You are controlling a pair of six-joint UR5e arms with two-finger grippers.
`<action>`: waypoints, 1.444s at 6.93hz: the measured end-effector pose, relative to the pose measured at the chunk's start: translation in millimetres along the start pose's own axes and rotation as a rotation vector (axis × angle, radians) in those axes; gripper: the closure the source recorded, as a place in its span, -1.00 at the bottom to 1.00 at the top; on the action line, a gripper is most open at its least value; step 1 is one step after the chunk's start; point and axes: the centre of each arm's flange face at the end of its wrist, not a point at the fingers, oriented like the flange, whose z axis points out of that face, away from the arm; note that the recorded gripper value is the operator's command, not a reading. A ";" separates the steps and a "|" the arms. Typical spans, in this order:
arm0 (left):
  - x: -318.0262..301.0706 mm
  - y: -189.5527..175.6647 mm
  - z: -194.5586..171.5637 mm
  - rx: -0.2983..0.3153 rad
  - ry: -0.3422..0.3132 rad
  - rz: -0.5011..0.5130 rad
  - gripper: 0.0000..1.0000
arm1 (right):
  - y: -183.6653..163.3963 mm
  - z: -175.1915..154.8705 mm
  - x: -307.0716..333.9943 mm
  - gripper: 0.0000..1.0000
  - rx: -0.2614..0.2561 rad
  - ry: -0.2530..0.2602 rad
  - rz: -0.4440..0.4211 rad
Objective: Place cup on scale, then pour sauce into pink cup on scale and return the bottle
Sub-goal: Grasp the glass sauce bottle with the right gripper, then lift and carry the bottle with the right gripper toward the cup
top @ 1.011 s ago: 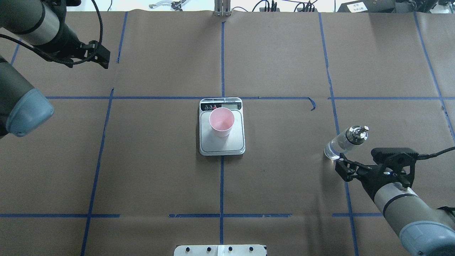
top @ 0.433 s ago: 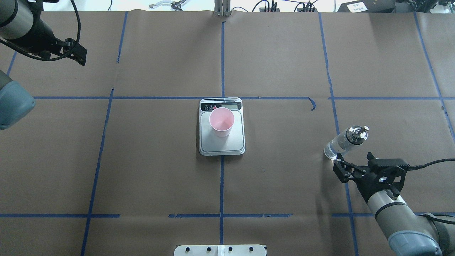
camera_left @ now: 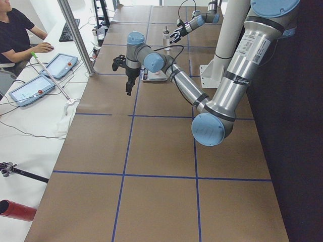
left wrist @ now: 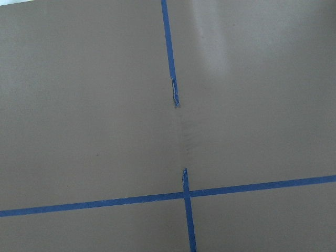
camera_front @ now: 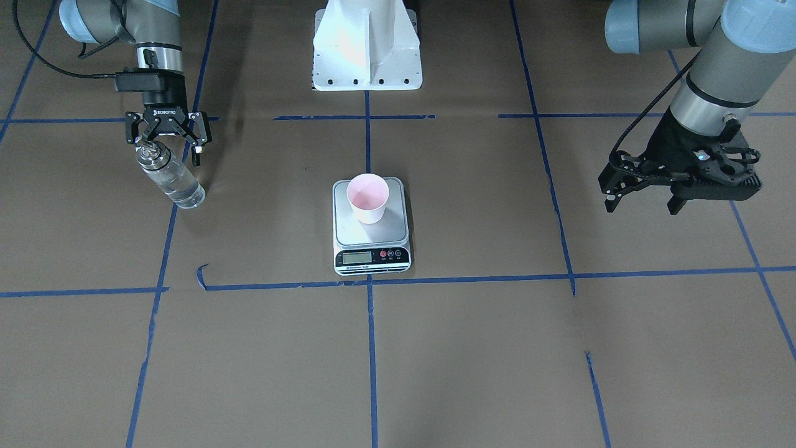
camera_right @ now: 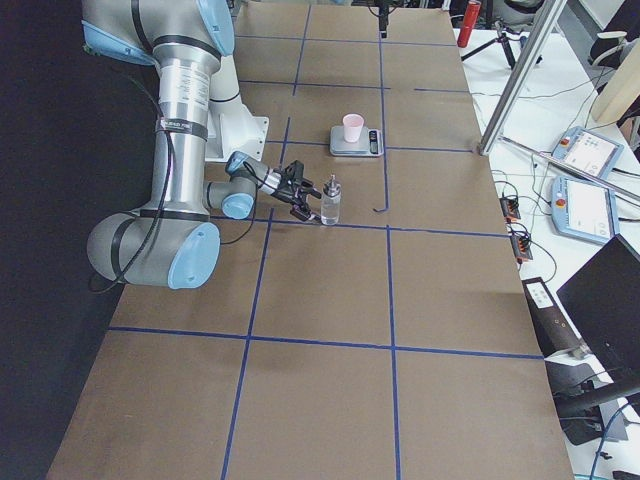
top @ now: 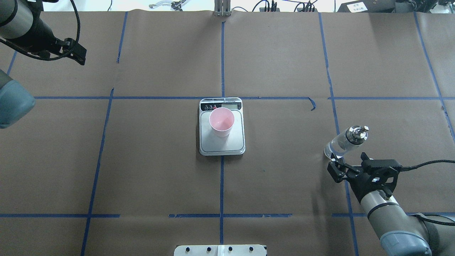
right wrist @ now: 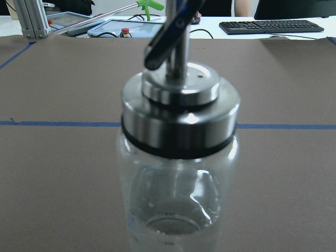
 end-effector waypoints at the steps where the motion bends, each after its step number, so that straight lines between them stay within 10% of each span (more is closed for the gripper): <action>1: 0.4 -0.6 0.1 0.000 0.000 -0.003 -1.00 | 3.8 4.6 -3.5 -1.00 0.004 0.002 -0.001; 6: 3.6 -1.8 -1.2 0.001 0.004 -0.010 -1.00 | -14.0 30.4 -6.0 -1.00 0.056 0.041 -0.019; 7: 3.9 -1.8 -1.3 0.001 0.005 -0.011 -1.00 | -15.4 38.1 -11.3 -0.65 0.065 0.046 -0.013; 8: 4.1 -1.9 -1.4 0.000 0.005 -0.011 -1.00 | -14.9 46.2 -20.8 0.69 0.072 0.047 -0.003; 10: 6.4 -2.0 -1.8 0.000 0.009 -0.033 -1.00 | -18.9 54.3 -29.9 1.00 0.079 0.047 0.009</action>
